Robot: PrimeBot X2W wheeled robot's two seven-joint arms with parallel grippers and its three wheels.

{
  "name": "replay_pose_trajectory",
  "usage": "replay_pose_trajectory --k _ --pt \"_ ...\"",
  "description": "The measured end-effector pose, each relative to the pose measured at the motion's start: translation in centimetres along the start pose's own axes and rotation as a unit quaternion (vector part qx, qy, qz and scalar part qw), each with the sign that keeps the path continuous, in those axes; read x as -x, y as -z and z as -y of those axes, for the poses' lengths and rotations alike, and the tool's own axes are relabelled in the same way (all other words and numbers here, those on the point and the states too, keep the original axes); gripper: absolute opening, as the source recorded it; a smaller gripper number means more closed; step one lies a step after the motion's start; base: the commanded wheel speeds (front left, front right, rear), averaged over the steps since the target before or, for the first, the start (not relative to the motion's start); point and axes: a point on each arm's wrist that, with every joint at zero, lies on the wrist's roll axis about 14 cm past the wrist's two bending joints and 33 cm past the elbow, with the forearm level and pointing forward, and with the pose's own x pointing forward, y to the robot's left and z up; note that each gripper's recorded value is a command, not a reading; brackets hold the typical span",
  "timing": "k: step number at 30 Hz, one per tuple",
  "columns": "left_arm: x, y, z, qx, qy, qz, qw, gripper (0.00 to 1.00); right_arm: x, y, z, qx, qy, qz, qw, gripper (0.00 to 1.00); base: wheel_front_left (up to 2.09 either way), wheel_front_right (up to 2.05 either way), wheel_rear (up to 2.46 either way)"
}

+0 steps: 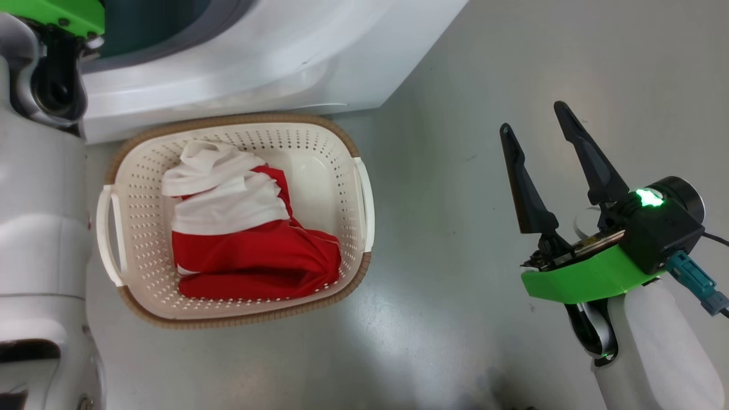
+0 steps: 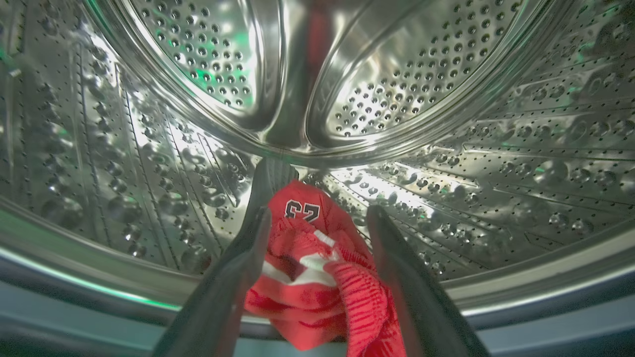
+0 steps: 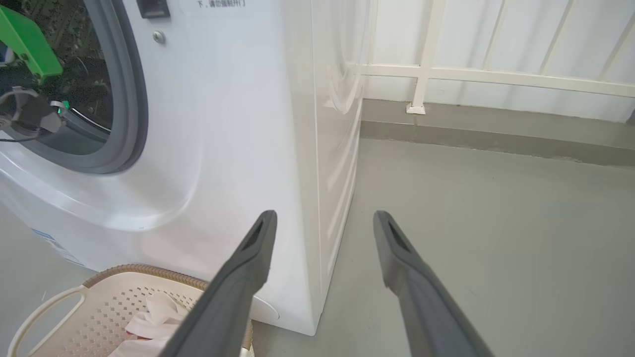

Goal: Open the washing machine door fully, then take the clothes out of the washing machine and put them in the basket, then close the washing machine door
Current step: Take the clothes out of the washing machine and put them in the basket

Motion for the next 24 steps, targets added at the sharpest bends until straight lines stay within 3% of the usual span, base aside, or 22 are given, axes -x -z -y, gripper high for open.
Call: replay_pose_trajectory --k 5,13,14,15,16,17,18,24 --pt "-0.4 2.2 0.3 0.025 0.006 -0.061 0.998 1.00 -0.1 0.4 0.2 -0.003 0.003 -0.005 1.000 1.00 0.00 0.00 0.00" --pt "0.0 4.9 -0.1 -0.036 0.013 -0.148 0.988 1.00 -0.3 0.0 0.1 -0.006 0.000 0.002 1.000 1.00 0.00 0.00 0.00" --pt "0.1 5.1 -0.1 -0.043 0.013 -0.158 0.986 0.91 -0.3 0.0 0.0 -0.006 -0.001 0.002 1.000 1.00 0.00 0.00 0.00" --pt "0.1 5.3 -0.1 -0.055 0.013 -0.166 0.985 0.71 -0.3 -0.1 0.0 -0.008 -0.001 0.003 1.000 1.00 0.00 0.00 0.00" --pt "0.1 5.5 -0.2 -0.065 0.013 -0.171 0.983 0.42 -0.3 -0.1 0.0 -0.007 -0.001 0.003 1.000 1.00 0.00 0.00 0.00" --pt "0.1 5.7 -0.3 -0.067 0.012 -0.177 0.982 0.26 -0.2 -0.1 0.0 -0.007 -0.001 0.003 1.000 1.00 0.00 0.00 0.00" --pt "0.2 6.0 -0.4 -0.070 0.011 -0.185 0.980 0.00 -0.2 -0.1 0.0 -0.009 -0.001 0.003 1.000 1.00 0.00 0.00 0.00" --pt "0.1 6.6 -0.4 -0.089 0.013 -0.200 0.976 0.00 -0.1 -0.1 0.2 -0.020 0.004 0.003 1.000 1.00 0.00 0.00 0.00"
